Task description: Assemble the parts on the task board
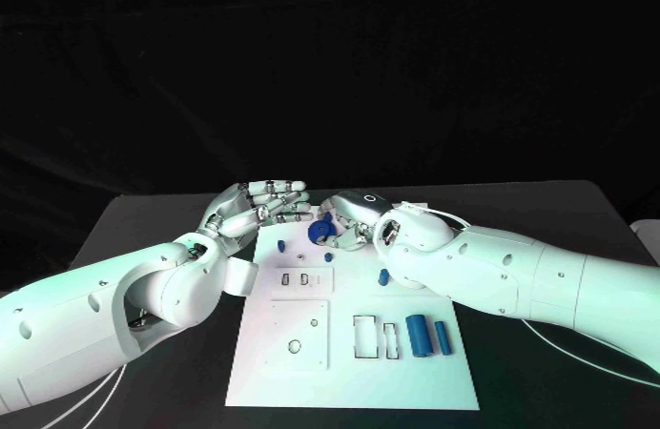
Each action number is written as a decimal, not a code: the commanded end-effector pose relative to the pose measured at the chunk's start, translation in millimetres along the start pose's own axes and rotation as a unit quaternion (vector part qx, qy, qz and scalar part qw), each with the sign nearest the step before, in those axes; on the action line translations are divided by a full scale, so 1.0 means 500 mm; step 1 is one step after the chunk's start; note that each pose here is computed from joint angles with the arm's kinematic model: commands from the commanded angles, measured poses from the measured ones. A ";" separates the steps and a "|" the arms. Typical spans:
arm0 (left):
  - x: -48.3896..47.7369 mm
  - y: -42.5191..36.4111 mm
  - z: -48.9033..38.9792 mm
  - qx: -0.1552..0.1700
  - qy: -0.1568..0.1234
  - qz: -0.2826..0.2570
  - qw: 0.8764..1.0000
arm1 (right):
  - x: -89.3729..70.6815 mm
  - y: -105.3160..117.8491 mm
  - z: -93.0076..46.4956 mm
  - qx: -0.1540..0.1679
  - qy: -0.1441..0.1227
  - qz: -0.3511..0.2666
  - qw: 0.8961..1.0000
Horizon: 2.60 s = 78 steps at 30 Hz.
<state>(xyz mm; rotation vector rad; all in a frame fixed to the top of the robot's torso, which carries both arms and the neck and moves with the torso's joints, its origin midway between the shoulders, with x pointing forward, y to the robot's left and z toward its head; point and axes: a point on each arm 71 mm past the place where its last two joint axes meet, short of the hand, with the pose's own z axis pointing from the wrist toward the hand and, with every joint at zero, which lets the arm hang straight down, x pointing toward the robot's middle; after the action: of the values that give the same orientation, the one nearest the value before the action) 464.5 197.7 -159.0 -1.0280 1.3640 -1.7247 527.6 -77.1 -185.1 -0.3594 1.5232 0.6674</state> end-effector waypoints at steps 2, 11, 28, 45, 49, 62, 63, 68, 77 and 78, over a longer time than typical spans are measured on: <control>0.003 -0.002 0.001 0.001 0.006 -0.003 1.000 | 0.004 -0.001 -0.003 0.001 0.010 0.001 1.000; -0.001 -0.002 0.000 0.002 0.004 -0.002 1.000 | -0.028 -0.015 -0.036 -0.007 -0.053 0.043 0.998; -0.029 -0.002 -0.004 0.002 -0.012 0.005 1.000 | -0.112 -0.206 -0.183 0.056 -0.028 0.214 0.975; -0.032 -0.001 -0.004 0.003 -0.012 0.004 1.000 | -0.104 -0.294 -0.244 0.091 -0.006 0.196 0.976; -0.032 -0.001 -0.005 0.003 -0.011 0.004 1.000 | -0.093 -0.298 -0.245 0.096 0.003 0.181 0.979; -0.032 -0.002 -0.006 0.003 -0.011 0.004 1.000 | -0.061 -0.298 -0.243 0.101 0.027 0.166 0.981; -0.032 -0.002 -0.006 0.003 -0.011 0.004 1.000 | -0.058 -0.297 -0.242 0.101 0.028 0.166 0.981; -0.032 -0.002 -0.006 0.003 -0.011 0.004 1.000 | -0.053 -0.295 -0.240 0.104 0.020 0.163 0.981; -0.032 -0.001 -0.006 0.003 -0.010 0.003 1.000 | -0.042 -0.295 -0.236 0.116 0.017 0.160 0.980; -0.032 -0.001 -0.006 0.002 -0.010 0.003 1.000 | -0.040 -0.295 -0.235 0.117 0.018 0.160 0.980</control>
<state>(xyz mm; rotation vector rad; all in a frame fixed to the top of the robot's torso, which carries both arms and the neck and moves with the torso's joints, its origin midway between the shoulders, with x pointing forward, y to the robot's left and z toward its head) 469.7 215.3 -162.8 -1.0434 1.3510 -1.6791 524.5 -266.2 -197.3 0.0616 1.6914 0.7462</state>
